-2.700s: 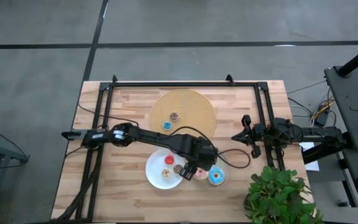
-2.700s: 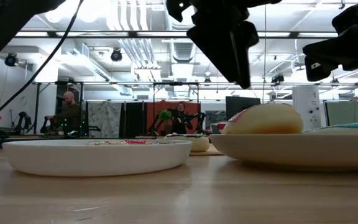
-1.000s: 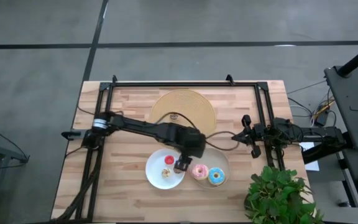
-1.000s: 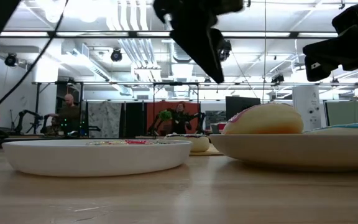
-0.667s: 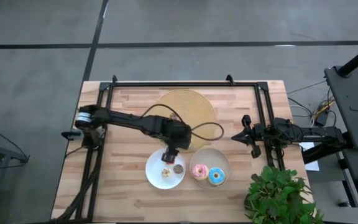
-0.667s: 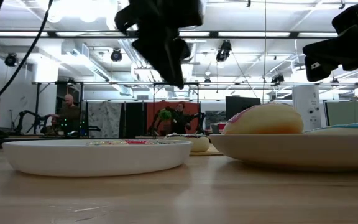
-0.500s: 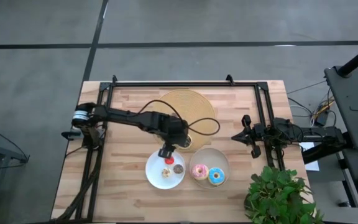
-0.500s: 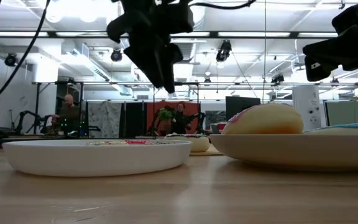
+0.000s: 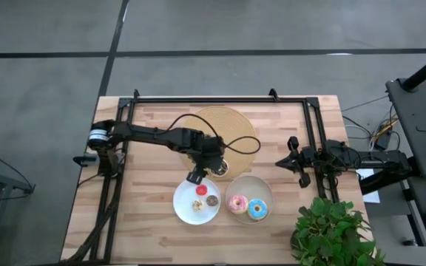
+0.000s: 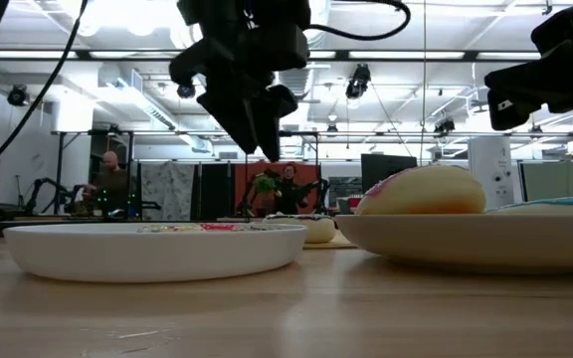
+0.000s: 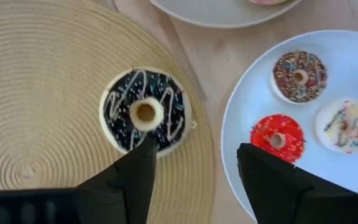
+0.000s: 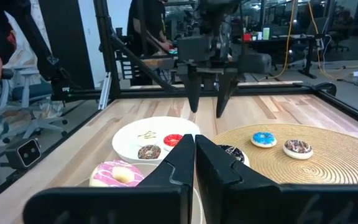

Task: Pick & Place donuts
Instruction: Put the big black donut on the brown plate

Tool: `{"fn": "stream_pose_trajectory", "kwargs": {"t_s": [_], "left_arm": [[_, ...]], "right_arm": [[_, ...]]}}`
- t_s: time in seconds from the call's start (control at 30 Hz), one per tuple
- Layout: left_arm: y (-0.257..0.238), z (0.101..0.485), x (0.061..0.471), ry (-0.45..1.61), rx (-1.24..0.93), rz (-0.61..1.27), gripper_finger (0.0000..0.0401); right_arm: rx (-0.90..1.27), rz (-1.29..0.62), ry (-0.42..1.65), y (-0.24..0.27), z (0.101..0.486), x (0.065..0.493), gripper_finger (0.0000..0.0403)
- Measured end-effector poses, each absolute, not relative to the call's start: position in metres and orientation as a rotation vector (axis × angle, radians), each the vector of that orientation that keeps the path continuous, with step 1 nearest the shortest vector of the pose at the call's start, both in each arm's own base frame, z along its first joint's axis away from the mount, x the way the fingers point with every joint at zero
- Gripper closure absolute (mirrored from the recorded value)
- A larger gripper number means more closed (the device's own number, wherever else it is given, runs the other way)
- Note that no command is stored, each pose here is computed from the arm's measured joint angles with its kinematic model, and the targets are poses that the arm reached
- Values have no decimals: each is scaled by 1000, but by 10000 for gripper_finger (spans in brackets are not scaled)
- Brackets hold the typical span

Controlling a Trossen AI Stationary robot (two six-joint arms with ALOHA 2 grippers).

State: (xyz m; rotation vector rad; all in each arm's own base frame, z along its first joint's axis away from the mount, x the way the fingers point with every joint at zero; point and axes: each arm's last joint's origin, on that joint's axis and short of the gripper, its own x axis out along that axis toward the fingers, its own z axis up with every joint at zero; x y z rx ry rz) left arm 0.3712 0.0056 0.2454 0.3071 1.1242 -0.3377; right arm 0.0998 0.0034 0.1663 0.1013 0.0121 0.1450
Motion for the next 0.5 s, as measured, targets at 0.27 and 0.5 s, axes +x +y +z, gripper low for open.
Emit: {"fn": "stream_pose_trajectory", "kwargs": {"t_s": [0.27,0.5], "left_arm": [[13,223,381,1156,396,-404,204],[22,217,386,1110,561,-493,204]], "right_arm": [[102,145,12,3,166,100,394],[102,145,12,3,166,100,394]]}}
